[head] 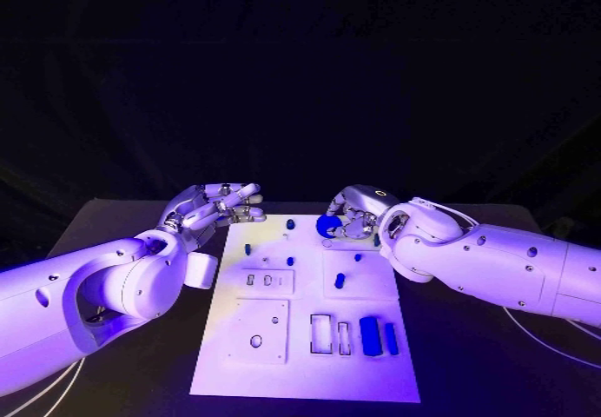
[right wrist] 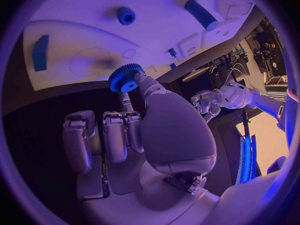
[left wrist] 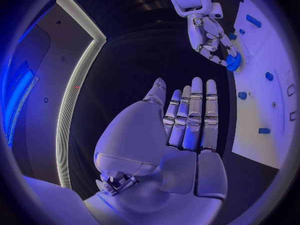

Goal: Assemble the parts on the task board

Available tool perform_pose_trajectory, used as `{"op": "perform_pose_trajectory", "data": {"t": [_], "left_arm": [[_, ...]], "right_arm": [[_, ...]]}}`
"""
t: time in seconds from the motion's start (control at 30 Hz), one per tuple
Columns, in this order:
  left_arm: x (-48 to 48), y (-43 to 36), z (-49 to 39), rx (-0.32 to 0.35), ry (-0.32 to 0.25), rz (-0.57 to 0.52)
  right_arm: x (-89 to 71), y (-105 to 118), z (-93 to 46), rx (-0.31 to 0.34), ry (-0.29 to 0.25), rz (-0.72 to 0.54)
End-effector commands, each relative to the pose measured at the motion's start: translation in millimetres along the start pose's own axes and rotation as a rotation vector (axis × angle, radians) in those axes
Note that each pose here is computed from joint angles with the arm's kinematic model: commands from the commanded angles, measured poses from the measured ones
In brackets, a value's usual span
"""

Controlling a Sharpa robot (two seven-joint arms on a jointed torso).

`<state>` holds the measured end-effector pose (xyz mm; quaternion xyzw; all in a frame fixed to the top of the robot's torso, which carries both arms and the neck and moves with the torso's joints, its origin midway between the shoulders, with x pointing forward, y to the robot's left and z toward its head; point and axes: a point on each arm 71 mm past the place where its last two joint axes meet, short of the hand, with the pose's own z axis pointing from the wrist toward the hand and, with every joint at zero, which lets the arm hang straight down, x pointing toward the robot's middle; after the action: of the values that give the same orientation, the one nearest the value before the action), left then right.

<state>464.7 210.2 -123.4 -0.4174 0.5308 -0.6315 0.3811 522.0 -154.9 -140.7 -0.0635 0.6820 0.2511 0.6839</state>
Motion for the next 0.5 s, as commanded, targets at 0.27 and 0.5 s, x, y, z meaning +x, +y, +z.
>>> {"op": "perform_pose_trajectory", "data": {"t": [0.27, 0.5], "left_arm": [[4.3, -0.5, 1.1, 0.006, 0.027, -0.008], [5.4, -0.5, 1.3, 0.006, 0.030, -0.010]], "right_arm": [[4.8, 41.0, 14.8, -0.110, -0.096, -0.078], [21.4, 60.4, 24.4, -0.131, -0.066, -0.081]]}}
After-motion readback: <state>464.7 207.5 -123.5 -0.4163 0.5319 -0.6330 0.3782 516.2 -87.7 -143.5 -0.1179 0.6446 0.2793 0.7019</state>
